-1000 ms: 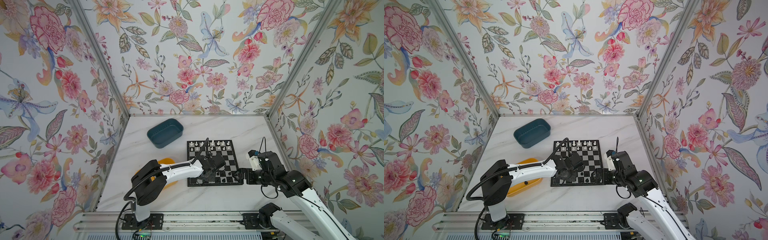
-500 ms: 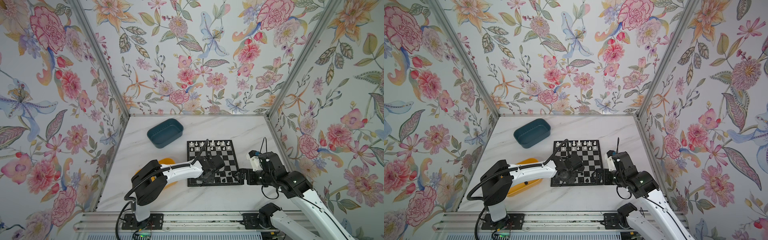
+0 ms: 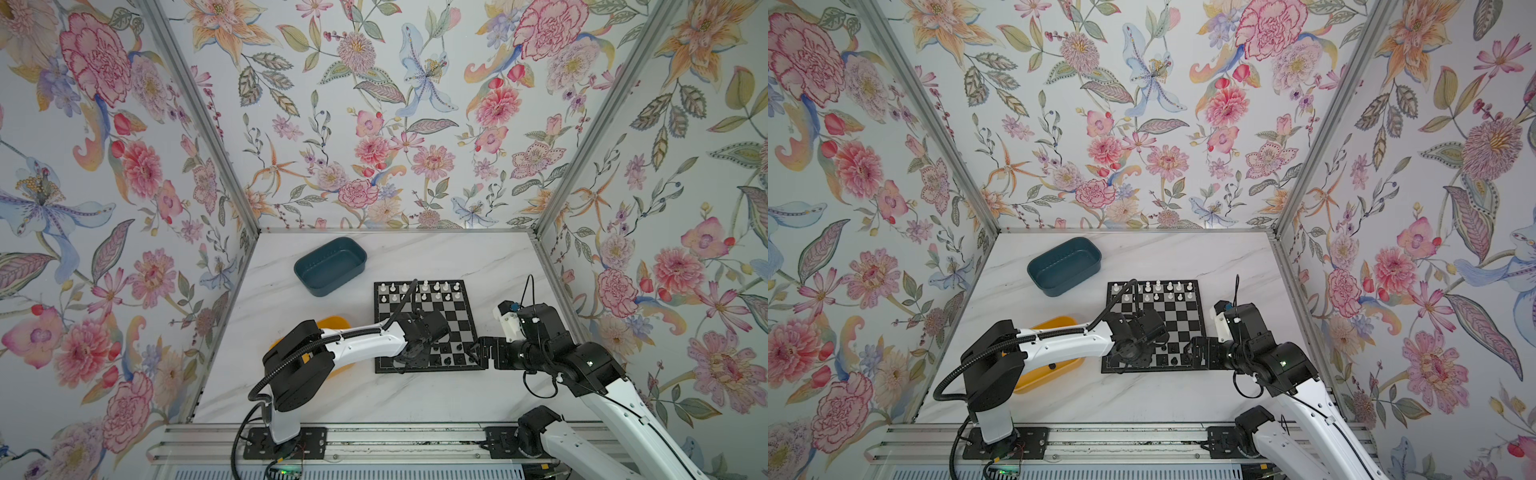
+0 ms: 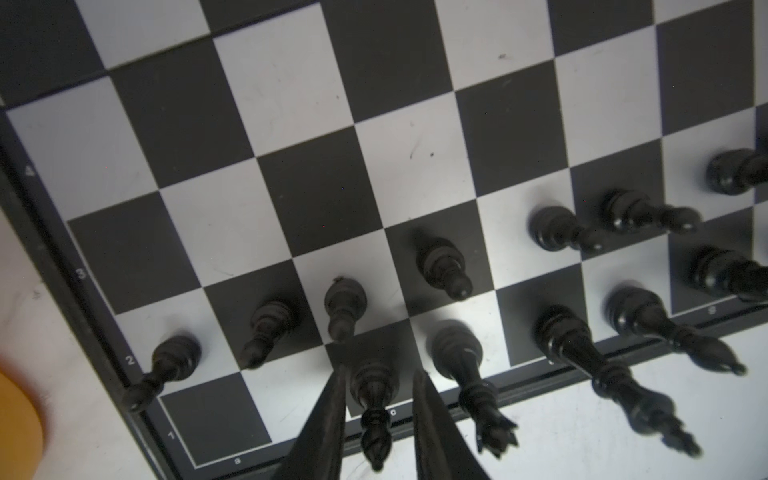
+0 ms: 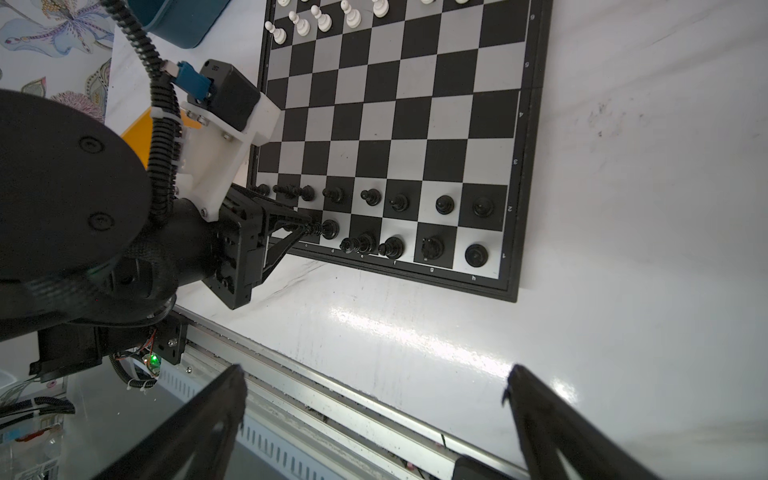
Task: Set up the chess pieces on the board
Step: 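Lower the piece onto a nearest-row square and open the left gripper, then move the open left gripper back over the yellow tub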
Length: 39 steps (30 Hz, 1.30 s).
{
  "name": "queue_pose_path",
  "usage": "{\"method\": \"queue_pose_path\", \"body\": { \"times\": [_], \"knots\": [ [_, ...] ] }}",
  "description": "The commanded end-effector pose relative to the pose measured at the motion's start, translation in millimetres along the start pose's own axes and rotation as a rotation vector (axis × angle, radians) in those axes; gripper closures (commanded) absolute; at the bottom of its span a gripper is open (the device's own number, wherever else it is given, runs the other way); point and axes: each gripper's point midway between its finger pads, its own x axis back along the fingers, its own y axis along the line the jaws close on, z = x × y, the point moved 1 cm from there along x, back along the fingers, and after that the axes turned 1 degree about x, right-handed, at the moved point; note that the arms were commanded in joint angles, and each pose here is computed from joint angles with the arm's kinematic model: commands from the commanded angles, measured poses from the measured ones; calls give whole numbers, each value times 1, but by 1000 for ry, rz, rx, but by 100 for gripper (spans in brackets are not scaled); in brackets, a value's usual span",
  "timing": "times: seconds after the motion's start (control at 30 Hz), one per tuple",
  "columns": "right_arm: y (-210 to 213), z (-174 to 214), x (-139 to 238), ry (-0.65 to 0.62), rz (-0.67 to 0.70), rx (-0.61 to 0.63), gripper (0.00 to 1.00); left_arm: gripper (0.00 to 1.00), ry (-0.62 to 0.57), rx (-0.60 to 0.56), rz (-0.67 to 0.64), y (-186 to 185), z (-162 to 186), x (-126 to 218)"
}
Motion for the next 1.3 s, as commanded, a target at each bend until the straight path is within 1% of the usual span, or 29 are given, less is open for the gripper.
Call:
{"method": "queue_pose_path", "body": {
  "times": [0.0,0.17,0.27,0.4,0.5,0.6,0.8,0.87,0.93,1.0,1.1,1.27],
  "knots": [
    [-4,8,-2,33,9,-9,1,68,-20,-12,-24,0,-2,10],
    [-4,7,-1,29,9,-10,1,68,-59,-3,-14,-2,-12,27],
    [-4,6,-1,27,10,-7,1,67,-104,1,-11,-4,-26,45],
    [-3,3,0,23,11,-1,1,65,-184,26,8,-3,-49,77],
    [-2,-2,1,19,17,4,1,63,-235,57,-27,17,-59,100],
    [1,-10,1,20,22,12,1,63,-276,101,-89,55,-59,115],
    [15,-33,-8,36,-4,56,1,61,-304,269,-173,143,-28,130],
    [22,-42,-12,40,-18,72,1,60,-308,335,-194,169,-11,127],
    [29,-53,-20,50,-34,89,1,59,-295,407,-209,194,11,117],
    [36,-62,-27,59,-50,103,1,59,-281,470,-217,211,30,108],
    [46,-77,-39,67,-73,120,1,59,-265,535,-223,228,49,97],
    [64,-100,-61,93,-96,157,1,59,-228,585,-241,248,60,83]
  ]
}}
